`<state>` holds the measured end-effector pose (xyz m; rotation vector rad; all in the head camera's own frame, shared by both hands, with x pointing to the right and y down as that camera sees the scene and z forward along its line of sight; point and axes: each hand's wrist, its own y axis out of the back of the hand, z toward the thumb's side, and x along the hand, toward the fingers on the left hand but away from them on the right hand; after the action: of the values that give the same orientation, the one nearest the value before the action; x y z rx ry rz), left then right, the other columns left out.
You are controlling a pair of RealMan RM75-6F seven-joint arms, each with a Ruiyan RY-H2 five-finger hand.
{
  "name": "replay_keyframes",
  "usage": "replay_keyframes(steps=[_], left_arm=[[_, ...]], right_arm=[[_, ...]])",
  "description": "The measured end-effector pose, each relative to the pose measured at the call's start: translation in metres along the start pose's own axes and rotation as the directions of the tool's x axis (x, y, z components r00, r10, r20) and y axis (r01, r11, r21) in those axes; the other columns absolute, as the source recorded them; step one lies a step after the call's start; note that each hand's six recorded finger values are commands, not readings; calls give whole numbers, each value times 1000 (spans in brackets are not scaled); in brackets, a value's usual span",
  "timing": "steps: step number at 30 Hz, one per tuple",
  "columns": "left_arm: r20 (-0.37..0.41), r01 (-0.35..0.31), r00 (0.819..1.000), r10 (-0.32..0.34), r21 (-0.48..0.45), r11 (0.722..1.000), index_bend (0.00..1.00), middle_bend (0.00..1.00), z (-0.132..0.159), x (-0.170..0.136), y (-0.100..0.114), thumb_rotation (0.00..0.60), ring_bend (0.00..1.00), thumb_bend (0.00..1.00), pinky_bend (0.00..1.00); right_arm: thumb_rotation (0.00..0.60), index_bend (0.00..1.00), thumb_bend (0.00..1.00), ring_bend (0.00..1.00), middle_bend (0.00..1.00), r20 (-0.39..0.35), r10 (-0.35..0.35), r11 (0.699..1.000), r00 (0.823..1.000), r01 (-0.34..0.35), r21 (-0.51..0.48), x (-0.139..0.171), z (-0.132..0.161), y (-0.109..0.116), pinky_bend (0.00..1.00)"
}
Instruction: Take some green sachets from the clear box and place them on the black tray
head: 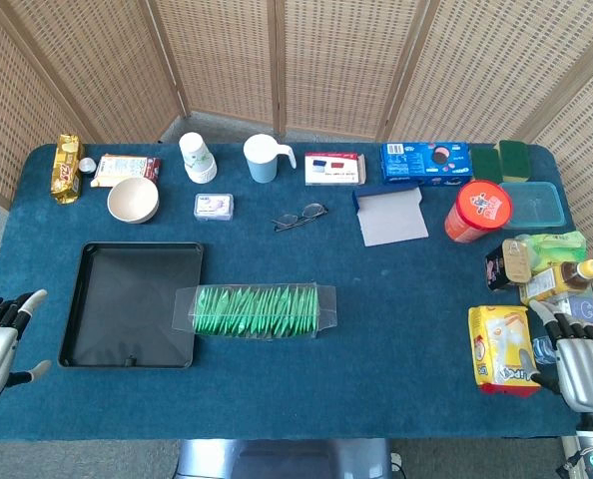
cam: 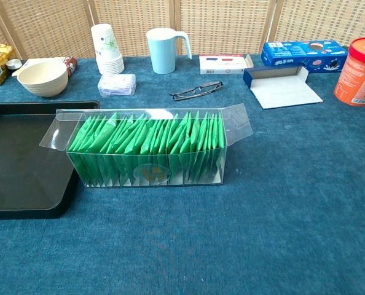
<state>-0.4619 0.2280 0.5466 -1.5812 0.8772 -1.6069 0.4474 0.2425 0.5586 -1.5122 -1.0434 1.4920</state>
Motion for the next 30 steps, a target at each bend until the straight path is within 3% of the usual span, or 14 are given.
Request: replay_keyframes(steps=[12, 19, 25, 30], left_arm=[[31, 1, 1000, -1, -11, 1000, 91, 149, 9, 0, 7, 598, 177, 67, 90], [90, 24, 996, -19, -60, 998, 104, 156, 29, 6, 12, 543, 192, 66, 92], [232, 85, 970, -75, -36, 996, 104, 156, 66, 31, 13, 527, 192, 67, 92], [340, 127, 933, -119, -1, 992, 109, 156, 99, 55, 8, 529, 192, 67, 92]], right_arm=[[503, 145, 389, 254, 223, 4, 0, 1000, 1000, 0, -9, 5, -3, 0, 277], [503, 145, 389, 254, 223, 10, -16, 1000, 1000, 16, -12, 6, -2, 4, 277], [503, 145, 390, 254, 223, 24, -26, 1000, 999, 27, -9, 11, -4, 8, 277], [504, 145, 390, 254, 223, 44, -22, 1000, 999, 23, -11, 16, -6, 5, 277]])
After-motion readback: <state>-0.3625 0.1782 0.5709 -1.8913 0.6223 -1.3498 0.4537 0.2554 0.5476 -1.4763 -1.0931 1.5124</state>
